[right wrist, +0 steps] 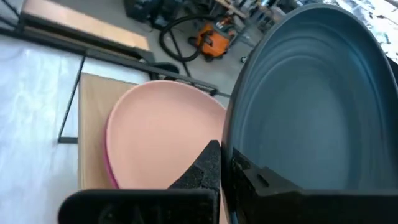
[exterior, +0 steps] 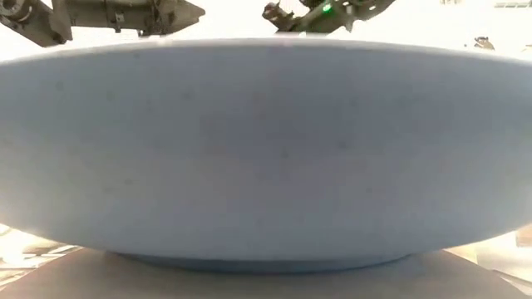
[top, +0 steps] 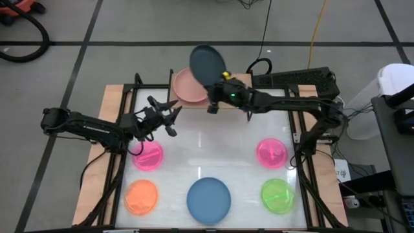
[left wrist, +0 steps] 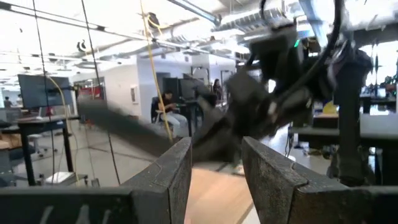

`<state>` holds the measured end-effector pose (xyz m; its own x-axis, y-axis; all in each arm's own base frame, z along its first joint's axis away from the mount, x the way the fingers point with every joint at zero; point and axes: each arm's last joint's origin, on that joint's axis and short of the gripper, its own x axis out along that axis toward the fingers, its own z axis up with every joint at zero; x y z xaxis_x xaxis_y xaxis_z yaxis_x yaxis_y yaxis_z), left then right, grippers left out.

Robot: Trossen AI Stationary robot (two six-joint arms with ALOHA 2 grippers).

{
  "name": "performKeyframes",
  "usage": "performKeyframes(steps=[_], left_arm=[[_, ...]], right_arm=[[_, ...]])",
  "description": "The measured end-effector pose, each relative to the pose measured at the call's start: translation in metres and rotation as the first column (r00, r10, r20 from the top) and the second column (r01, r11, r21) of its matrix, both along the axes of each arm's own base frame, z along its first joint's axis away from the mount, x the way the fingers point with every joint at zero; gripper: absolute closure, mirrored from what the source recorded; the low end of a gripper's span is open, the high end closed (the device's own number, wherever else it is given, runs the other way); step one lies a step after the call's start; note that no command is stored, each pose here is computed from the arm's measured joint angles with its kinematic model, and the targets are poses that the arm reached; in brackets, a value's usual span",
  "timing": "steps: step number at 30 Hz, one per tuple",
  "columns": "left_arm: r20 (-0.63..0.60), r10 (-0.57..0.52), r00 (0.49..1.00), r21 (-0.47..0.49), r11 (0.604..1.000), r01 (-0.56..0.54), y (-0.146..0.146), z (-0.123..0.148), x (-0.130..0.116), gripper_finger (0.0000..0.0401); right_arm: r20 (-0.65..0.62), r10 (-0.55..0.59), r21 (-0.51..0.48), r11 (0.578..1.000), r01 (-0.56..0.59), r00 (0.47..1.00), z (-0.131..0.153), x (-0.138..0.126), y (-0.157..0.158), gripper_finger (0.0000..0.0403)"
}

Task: Place and stack plates onto a shelf
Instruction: Stack the black plate on the brown plate on the shelf, then stack the blue plate on the black plate on the shelf

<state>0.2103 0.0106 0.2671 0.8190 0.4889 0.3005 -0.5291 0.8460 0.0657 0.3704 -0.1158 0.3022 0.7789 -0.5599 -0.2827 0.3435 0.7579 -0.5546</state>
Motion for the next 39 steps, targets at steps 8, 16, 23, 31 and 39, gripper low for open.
performKeyframes(steps=[8, 16, 23, 31, 39], left_arm=[[-0.002, -0.013, 1.0, 0.001, 1.0, 0.013, -0.003, 0.002, -0.002, 0.0254], [-0.044, 0.011, 0.999, -0.002, 1.0, -0.011, -0.003, -0.002, -0.001, 0.0254], [-0.044, 0.011, 0.999, -0.003, 1.0, -0.011, -0.003, -0.002, -0.001, 0.0254], [-0.031, 0.002, 1.0, -0.031, 1.0, -0.003, -0.003, -0.002, -0.001, 0.0254], [-0.034, -0.061, 0.998, -0.085, 0.995, 0.058, -0.005, -0.006, 0.001, 0.0254]], right_arm=[[-0.072, 0.025, 0.011, 1.0, -0.025, 0.997, -0.03, 0.033, -0.009, 0.0399], [-0.065, 0.032, 0.015, 0.999, -0.031, 0.997, -0.029, 0.034, -0.006, 0.035], [-0.051, 0.083, -0.041, 0.996, -0.085, 0.995, -0.007, 0.027, 0.014, 0.0292], [-0.008, 0.115, 0.003, 0.993, -0.115, 0.993, 0.05, -0.018, 0.043, 0.0254], [0.025, 0.058, 0.187, 0.98, -0.062, 0.998, 0.051, -0.084, 0.058, 0.0258]])
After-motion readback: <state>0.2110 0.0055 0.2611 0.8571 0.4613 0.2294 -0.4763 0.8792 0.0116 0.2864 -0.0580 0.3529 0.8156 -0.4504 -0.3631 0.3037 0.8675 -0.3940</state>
